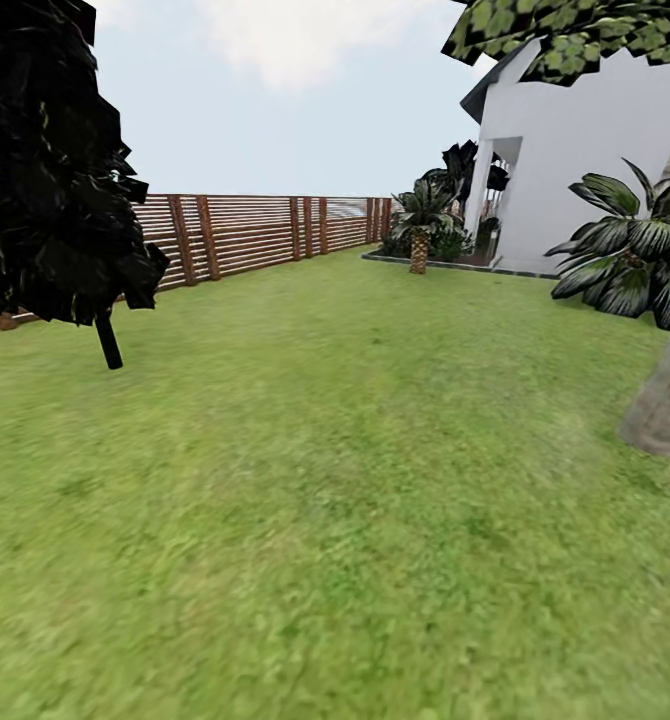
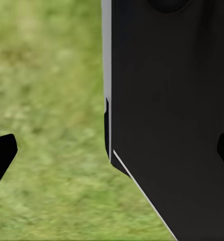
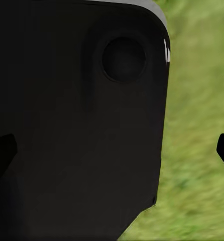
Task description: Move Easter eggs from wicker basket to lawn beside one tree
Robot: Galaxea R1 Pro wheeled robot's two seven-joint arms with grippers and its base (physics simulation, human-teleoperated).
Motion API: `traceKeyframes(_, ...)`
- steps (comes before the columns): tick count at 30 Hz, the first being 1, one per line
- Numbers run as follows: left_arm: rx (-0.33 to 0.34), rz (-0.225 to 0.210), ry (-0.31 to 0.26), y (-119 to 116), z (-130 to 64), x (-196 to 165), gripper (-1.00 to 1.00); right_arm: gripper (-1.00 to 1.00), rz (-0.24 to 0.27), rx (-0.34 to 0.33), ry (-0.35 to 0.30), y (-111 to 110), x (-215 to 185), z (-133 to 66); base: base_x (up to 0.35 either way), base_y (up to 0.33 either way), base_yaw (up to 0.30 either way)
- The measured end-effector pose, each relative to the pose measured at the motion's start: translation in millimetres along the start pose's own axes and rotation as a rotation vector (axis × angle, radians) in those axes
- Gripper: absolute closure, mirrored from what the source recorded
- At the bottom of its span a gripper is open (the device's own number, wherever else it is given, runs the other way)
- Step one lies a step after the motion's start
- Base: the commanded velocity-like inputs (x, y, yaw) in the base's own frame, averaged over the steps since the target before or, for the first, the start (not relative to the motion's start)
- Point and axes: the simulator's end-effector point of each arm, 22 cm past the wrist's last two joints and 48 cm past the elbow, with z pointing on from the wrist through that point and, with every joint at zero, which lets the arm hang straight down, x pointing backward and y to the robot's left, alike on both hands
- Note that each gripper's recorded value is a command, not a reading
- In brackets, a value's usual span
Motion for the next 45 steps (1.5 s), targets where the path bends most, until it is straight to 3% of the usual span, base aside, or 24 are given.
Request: traceKeyframes(45,0.0,0.0,0.0,-0.1,0.0,0.1,-1.0,-1.0,0.001,-0.002,0.002,1.2,0.8,0.0,0.324,0.101,-0.001)
